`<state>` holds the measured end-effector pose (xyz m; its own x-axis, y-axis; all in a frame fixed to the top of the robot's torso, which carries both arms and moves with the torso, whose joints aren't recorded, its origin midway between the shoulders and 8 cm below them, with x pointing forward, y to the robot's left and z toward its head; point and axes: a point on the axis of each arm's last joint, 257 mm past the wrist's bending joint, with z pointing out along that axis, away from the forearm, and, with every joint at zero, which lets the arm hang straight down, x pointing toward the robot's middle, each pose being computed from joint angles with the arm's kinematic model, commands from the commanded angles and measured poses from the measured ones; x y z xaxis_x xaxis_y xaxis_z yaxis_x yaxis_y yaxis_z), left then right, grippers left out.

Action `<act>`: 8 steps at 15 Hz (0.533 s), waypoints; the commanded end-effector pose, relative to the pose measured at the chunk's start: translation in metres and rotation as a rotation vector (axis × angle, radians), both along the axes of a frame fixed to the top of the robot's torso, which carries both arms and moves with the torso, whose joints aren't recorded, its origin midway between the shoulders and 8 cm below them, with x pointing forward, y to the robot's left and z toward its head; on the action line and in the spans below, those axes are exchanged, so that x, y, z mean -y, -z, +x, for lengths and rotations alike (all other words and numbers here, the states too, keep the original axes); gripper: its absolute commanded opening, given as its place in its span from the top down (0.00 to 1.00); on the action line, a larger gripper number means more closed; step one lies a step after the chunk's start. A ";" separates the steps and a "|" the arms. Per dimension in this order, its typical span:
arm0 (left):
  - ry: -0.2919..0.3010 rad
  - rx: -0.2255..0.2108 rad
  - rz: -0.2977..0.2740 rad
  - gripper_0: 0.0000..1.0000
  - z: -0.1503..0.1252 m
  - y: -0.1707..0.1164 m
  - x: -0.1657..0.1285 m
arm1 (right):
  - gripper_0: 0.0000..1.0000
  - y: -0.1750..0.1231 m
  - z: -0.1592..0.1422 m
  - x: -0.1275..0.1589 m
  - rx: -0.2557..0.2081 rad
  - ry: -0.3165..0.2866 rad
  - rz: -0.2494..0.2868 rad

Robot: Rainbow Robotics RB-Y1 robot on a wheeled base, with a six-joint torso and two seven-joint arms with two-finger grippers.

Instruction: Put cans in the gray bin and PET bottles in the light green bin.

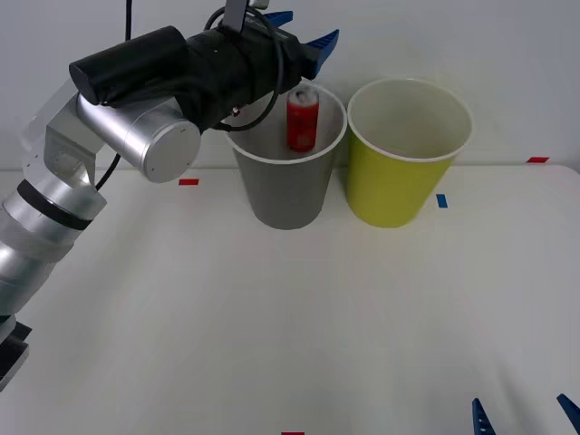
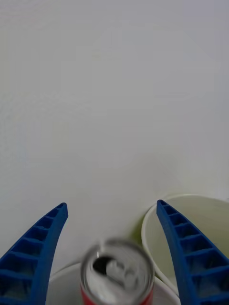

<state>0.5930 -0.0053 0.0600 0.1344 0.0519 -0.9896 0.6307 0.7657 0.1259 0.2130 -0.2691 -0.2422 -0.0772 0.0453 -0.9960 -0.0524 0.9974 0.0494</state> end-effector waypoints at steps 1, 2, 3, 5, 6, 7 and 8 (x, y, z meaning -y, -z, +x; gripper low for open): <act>0.010 -0.015 0.014 0.00 -0.016 0.010 -0.012 | 0.00 0.000 0.000 0.000 0.000 0.000 0.000; 0.008 -0.010 0.008 0.00 -0.022 0.010 -0.019 | 0.00 0.000 0.000 0.000 0.000 0.000 0.000; 0.000 -0.003 0.013 0.00 -0.026 0.011 -0.029 | 0.00 0.000 0.000 0.000 0.000 0.000 0.000; -0.016 0.027 0.019 0.00 -0.040 0.004 -0.053 | 0.00 0.000 0.000 0.000 0.000 0.000 0.000; -0.027 0.036 0.012 0.00 -0.047 0.002 -0.064 | 0.00 0.000 0.000 0.000 0.000 0.000 0.000; -0.042 0.048 0.000 0.00 -0.060 0.002 -0.080 | 0.00 0.000 0.000 0.000 0.000 0.000 0.000; -0.054 0.050 -0.012 0.00 -0.069 0.004 -0.090 | 0.00 0.000 0.000 0.000 0.000 0.000 0.000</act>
<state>0.5355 0.0694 0.0531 0.1665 0.0560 -0.9845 0.5985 0.7877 0.1460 0.2130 -0.2691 -0.2422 -0.0772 0.0453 -0.9960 -0.0524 0.9974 0.0494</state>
